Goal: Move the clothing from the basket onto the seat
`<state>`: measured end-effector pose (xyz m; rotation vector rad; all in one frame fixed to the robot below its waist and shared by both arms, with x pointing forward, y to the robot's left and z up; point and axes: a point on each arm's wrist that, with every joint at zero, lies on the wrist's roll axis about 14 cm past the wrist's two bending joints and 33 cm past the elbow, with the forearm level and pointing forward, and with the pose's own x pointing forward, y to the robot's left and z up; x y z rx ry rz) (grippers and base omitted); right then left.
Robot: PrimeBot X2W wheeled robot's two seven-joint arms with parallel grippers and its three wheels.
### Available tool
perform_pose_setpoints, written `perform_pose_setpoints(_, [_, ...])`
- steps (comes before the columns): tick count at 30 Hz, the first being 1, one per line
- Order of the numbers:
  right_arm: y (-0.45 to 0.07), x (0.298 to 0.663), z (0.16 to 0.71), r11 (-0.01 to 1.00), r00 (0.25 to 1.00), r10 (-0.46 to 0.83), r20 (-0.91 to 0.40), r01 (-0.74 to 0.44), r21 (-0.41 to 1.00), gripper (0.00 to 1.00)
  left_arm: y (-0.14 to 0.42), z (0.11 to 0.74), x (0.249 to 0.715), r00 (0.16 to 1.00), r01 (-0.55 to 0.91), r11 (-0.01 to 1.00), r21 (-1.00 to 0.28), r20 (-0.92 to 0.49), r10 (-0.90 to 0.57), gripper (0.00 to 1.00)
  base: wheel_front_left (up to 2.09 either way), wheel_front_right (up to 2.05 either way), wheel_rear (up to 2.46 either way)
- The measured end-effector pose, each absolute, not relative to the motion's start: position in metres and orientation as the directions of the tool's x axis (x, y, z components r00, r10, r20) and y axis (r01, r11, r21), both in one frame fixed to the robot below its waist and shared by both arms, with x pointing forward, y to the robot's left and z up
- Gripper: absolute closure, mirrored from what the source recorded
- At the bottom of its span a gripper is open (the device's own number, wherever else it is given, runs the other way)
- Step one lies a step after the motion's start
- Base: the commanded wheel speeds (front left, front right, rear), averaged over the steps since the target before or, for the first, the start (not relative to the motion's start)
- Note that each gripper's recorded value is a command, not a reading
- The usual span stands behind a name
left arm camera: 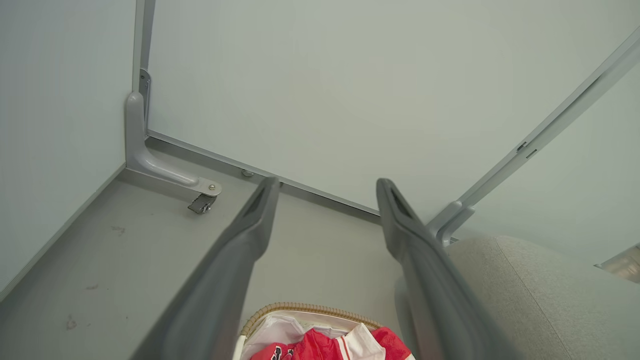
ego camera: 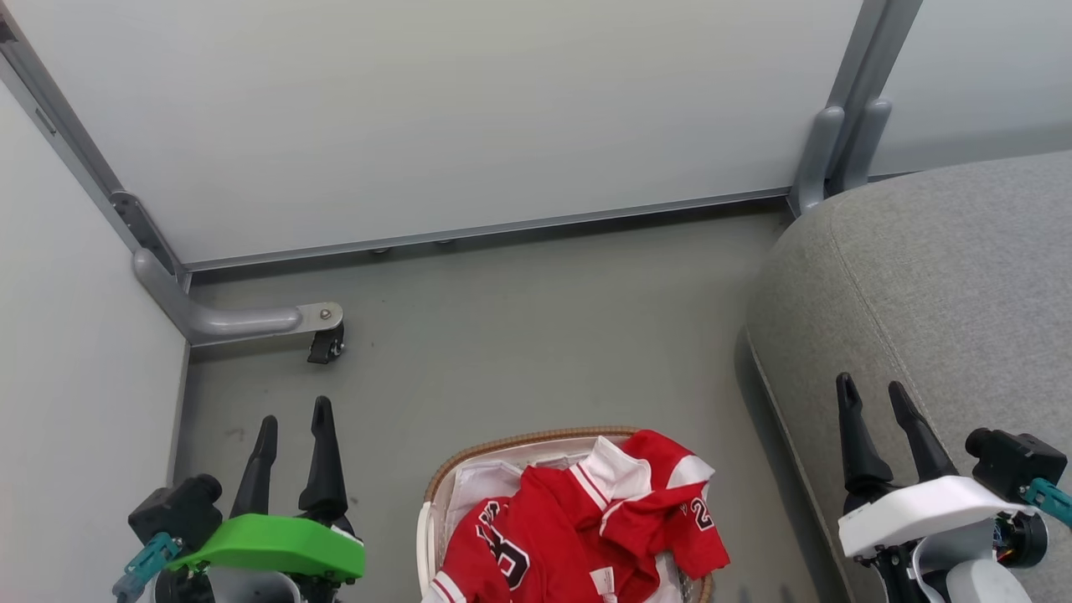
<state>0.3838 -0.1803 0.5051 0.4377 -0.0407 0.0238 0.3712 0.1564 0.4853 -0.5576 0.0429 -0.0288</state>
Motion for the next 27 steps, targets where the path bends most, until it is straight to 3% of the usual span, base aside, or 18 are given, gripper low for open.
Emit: perform_pose_setpoints(27, [-0.168,0.384,0.509,0.977,0.994,0.074,0.079,-0.088,0.195,0.0,0.151,0.471,0.365,0.997,0.034,0.929,-0.369,-0.048,-0.056,0.0,0.0,0.0,0.0])
